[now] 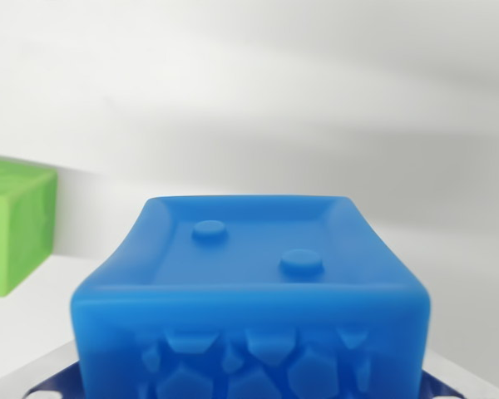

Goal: Stack cube

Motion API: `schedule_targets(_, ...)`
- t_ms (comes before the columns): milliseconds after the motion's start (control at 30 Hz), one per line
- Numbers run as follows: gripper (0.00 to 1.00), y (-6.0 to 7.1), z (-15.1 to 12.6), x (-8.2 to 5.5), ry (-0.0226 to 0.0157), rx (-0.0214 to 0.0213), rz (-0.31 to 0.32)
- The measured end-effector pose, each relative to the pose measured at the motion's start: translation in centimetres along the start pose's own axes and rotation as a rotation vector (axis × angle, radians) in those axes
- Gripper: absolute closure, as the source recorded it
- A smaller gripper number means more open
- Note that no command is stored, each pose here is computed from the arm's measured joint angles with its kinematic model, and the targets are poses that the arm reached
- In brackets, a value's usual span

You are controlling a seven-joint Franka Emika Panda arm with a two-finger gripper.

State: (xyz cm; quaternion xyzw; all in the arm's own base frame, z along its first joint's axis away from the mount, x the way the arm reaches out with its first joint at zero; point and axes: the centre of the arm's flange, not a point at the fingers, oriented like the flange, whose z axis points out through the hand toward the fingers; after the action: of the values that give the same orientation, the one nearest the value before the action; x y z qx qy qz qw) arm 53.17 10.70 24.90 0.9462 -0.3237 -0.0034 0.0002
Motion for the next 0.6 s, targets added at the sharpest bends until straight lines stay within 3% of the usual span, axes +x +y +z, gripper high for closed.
schedule_targets(600,1.00,-2.1,0.0,-2.9,0.0004,-0.0004,0.037)
